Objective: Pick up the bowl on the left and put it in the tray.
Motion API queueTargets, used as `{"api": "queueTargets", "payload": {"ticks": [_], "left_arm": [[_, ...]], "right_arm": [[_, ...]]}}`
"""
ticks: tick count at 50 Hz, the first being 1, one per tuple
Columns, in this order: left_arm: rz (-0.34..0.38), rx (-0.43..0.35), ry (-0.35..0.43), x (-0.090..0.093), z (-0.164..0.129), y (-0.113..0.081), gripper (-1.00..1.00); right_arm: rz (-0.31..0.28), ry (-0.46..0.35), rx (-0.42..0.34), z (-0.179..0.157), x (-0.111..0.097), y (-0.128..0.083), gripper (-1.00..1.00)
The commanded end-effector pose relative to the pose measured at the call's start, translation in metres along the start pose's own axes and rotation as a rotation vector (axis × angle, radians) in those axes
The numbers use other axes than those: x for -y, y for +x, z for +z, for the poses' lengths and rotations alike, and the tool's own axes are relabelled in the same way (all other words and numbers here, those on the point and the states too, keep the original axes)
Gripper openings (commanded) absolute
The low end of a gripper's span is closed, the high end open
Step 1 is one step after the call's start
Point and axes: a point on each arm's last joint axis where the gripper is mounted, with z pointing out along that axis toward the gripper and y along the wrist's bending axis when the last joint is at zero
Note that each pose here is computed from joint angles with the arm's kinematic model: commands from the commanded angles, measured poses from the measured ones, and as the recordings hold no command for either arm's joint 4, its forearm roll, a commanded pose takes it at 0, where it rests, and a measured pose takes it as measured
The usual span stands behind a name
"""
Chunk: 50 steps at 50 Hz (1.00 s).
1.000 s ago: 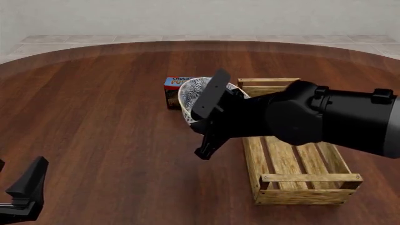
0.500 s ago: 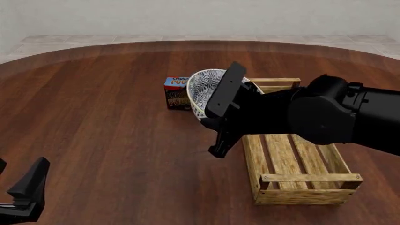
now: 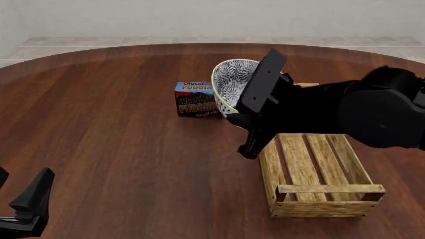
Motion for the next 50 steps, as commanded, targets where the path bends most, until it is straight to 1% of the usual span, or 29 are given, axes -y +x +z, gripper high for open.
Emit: {"api": "queueTargets", "payload": {"ticks": [1, 5, 7, 8, 11, 15, 20, 34, 38, 41, 50], "left_arm": [[0.002, -0.005, 0.004, 0.0, 0.0, 0.0, 1.0], [0.001, -0.004, 0.004, 0.0, 0.0, 0.0, 1.0], [0.001, -0.004, 0.003, 0.0, 0.0, 0.0, 1.0], [0.0, -0.005, 0.004, 0.0, 0.0, 0.0, 1.0], [0.0, -0.01, 0.003, 0.0, 0.0, 0.001, 1.0], [0.001, -0.009, 0.001, 0.0, 0.0, 0.001, 1.0], [0.0, -0.009, 0.0, 0.0, 0.0, 0.001, 1.0], [0.004, -0.014, 0.005, 0.0, 0.0, 0.001, 1.0], [0.005, -0.014, 0.006, 0.0, 0.0, 0.001, 1.0], [0.006, -0.015, 0.006, 0.0, 0.0, 0.001, 1.0], [0.007, -0.018, 0.007, 0.0, 0.0, 0.002, 1.0]], "right_arm": [[-0.008, 0.032, 0.007, -0.014, 0.007, 0.002, -1.0], [-0.009, 0.046, -0.023, -0.013, 0.01, 0.015, -1.0], [-0.005, 0.046, -0.028, -0.012, 0.01, 0.016, -1.0], [-0.005, 0.051, -0.038, -0.012, 0.012, 0.02, -1.0], [0.002, 0.063, -0.061, -0.01, 0.014, 0.03, -1.0], [0.019, 0.073, -0.077, -0.01, 0.016, 0.038, -1.0], [0.033, 0.081, -0.079, -0.013, 0.017, 0.041, -1.0], [0.062, 0.126, -0.114, -0.022, 0.025, 0.058, -1.0], [0.081, 0.134, -0.113, -0.025, 0.027, 0.058, -1.0], [0.077, 0.136, -0.118, -0.025, 0.027, 0.061, -1.0], [0.097, 0.153, -0.135, -0.027, 0.03, 0.068, -1.0]]}}
